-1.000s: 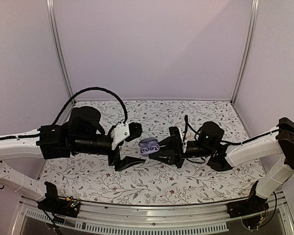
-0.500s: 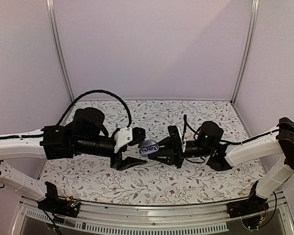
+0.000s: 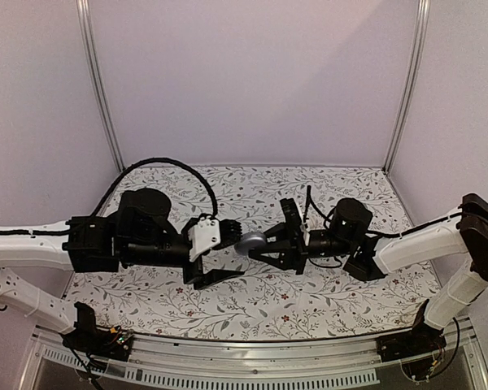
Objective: Insert the wireless bluetooth earbuds into the charging case
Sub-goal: Close the charging case with the earbuds inside, then pass from the right arm to the left
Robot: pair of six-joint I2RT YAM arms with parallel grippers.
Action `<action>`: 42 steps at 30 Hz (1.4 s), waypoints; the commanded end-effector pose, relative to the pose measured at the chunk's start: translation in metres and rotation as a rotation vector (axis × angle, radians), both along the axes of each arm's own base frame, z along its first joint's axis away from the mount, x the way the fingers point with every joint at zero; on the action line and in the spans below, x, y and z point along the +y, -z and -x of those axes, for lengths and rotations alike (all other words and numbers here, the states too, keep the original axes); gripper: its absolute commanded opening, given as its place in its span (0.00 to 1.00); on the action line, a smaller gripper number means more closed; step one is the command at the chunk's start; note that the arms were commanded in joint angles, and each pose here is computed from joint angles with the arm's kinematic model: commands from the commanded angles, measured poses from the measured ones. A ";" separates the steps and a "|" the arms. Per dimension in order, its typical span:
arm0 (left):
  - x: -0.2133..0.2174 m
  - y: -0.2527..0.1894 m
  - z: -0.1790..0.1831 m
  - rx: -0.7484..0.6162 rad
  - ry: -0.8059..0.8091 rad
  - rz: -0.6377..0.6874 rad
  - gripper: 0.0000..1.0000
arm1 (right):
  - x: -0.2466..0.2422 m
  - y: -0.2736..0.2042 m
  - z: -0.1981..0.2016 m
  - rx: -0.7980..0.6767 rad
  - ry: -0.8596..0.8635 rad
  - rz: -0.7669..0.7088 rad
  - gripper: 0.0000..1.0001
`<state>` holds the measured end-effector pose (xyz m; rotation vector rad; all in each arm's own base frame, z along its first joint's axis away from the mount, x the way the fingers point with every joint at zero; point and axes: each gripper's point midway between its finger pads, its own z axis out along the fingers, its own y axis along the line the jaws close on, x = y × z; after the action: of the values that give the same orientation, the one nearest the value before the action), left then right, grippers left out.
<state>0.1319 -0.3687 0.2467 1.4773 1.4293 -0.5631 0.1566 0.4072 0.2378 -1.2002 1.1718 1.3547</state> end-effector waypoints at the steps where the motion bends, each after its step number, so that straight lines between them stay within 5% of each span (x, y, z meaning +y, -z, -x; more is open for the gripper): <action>1: 0.020 -0.035 -0.018 -0.066 -0.159 0.143 0.90 | -0.003 -0.013 -0.022 0.029 0.075 -0.028 0.00; 3: 0.035 -0.046 -0.035 -0.085 -0.285 0.200 0.99 | -0.004 -0.011 -0.026 0.051 0.086 -0.011 0.00; 11: 0.099 -0.065 -0.090 0.065 -0.664 0.454 1.00 | -0.019 -0.003 -0.043 0.131 0.158 0.047 0.00; 17: 0.124 -0.041 -0.114 0.178 -0.798 0.414 1.00 | -0.034 0.000 -0.059 0.205 0.209 0.076 0.00; 23: 0.092 -0.015 -0.101 0.176 -0.628 0.246 1.00 | -0.044 0.006 -0.074 0.324 0.239 0.125 0.00; 27: 0.055 0.009 -0.076 0.038 -0.511 0.092 1.00 | -0.040 0.011 -0.076 0.386 0.241 0.178 0.00; 42: -0.013 -0.007 -0.067 -0.218 -0.329 0.068 0.95 | -0.037 -0.010 -0.064 0.550 0.155 0.146 0.01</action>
<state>0.1942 -0.3654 0.2300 1.1843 1.5333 -0.2753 0.2235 0.3694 0.2203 -0.8544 1.7695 1.4758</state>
